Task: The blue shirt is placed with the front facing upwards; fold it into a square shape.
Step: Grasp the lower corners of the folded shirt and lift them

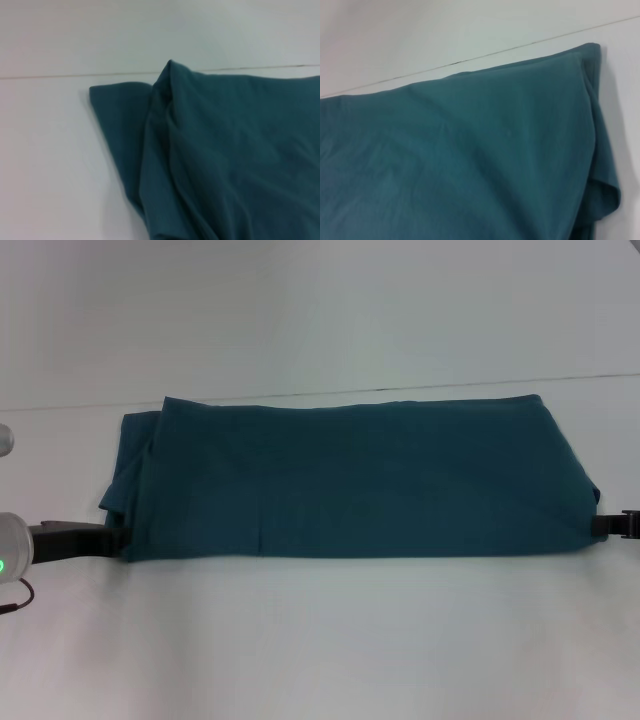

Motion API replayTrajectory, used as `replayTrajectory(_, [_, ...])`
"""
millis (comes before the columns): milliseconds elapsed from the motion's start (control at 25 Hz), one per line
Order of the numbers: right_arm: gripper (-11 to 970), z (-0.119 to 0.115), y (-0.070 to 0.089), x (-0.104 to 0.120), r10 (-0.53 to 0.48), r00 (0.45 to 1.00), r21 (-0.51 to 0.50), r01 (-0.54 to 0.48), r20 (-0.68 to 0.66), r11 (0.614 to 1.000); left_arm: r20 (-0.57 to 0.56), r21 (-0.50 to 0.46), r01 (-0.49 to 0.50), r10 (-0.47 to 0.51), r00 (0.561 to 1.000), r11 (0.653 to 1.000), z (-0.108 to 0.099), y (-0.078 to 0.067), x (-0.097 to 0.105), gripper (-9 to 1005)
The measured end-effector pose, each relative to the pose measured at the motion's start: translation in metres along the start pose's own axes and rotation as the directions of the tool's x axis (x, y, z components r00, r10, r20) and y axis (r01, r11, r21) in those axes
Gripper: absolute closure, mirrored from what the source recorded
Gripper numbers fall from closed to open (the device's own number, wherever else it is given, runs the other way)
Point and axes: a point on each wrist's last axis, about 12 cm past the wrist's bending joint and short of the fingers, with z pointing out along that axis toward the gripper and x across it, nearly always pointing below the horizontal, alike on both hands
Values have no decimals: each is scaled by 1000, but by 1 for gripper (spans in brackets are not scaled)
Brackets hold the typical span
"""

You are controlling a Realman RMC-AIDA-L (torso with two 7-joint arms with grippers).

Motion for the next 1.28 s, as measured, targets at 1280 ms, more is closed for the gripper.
replayTrajectory(1280, [925, -28, -22, 19, 33, 999, 6, -33, 30, 999, -67, 97, 45, -38, 997, 994, -40, 5, 12, 994])
